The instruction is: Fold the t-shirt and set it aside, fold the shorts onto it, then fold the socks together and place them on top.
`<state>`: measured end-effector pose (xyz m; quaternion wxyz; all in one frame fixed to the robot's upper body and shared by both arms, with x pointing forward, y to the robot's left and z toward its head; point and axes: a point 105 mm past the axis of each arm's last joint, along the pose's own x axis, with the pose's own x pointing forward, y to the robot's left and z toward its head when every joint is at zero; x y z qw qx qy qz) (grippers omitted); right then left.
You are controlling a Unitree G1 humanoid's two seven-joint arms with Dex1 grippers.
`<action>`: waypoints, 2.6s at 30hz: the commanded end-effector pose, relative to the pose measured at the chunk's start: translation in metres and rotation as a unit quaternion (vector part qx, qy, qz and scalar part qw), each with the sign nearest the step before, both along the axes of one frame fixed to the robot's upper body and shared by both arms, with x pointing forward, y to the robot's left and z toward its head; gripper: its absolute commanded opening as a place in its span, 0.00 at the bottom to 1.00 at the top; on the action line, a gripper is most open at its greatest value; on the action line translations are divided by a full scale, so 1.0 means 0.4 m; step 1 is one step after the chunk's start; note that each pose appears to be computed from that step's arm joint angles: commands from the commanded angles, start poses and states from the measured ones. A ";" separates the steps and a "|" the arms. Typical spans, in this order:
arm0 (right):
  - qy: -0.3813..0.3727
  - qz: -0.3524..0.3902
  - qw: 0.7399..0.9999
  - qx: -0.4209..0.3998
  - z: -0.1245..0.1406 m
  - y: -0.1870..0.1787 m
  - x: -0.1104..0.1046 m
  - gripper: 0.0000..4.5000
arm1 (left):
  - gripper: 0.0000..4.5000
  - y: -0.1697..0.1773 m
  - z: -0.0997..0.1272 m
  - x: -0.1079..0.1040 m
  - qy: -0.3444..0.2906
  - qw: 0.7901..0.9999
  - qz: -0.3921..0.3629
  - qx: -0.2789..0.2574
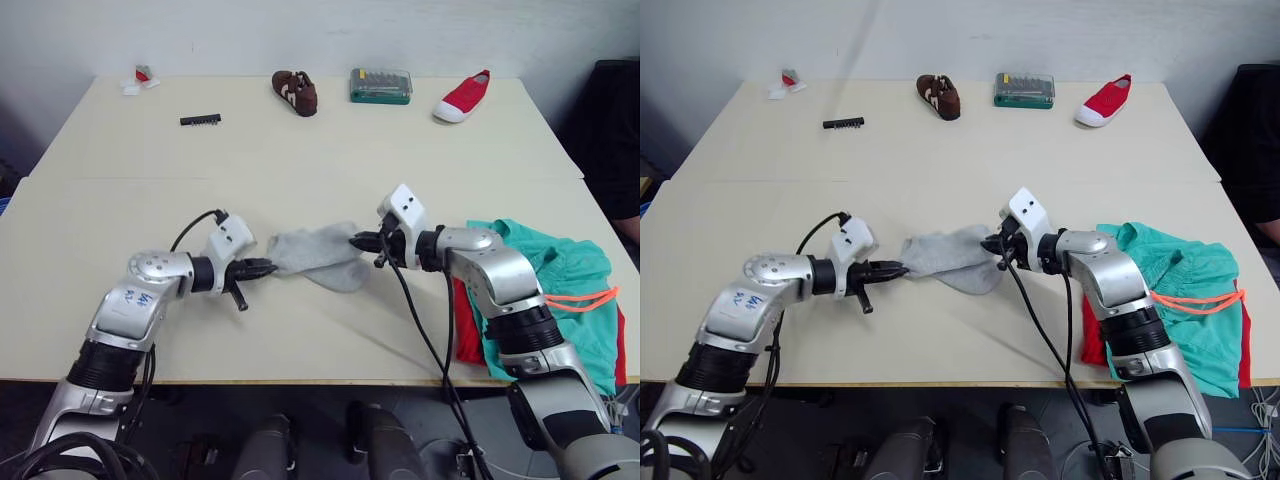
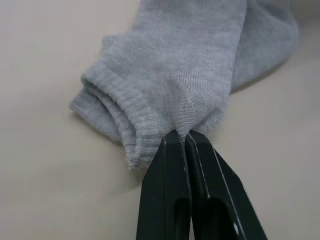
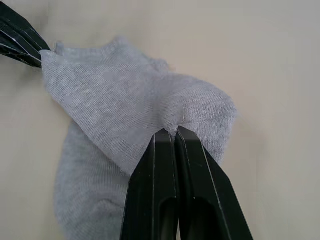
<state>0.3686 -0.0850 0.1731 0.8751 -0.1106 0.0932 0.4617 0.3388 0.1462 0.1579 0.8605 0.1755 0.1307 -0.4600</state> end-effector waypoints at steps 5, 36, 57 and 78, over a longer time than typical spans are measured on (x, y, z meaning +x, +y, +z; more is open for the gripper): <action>-0.039 -0.006 0.998 0.041 0.086 -0.002 -0.082 0.00 | 0.01 0.015 0.128 0.034 -0.060 0.997 -0.042 0.030; -0.064 -0.051 0.995 0.048 0.036 -0.006 -0.157 0.53 | 0.64 0.003 0.178 0.047 0.002 0.991 -0.121 -0.063; -0.055 -0.090 0.988 -0.110 -0.149 -0.005 -0.048 0.00 | 0.00 -0.038 -0.092 0.128 0.038 0.998 0.007 0.048; -0.052 -0.028 0.997 -0.057 -0.102 0.109 -0.063 0.00 | 0.00 -0.145 0.037 0.107 -0.007 0.998 -0.061 -0.017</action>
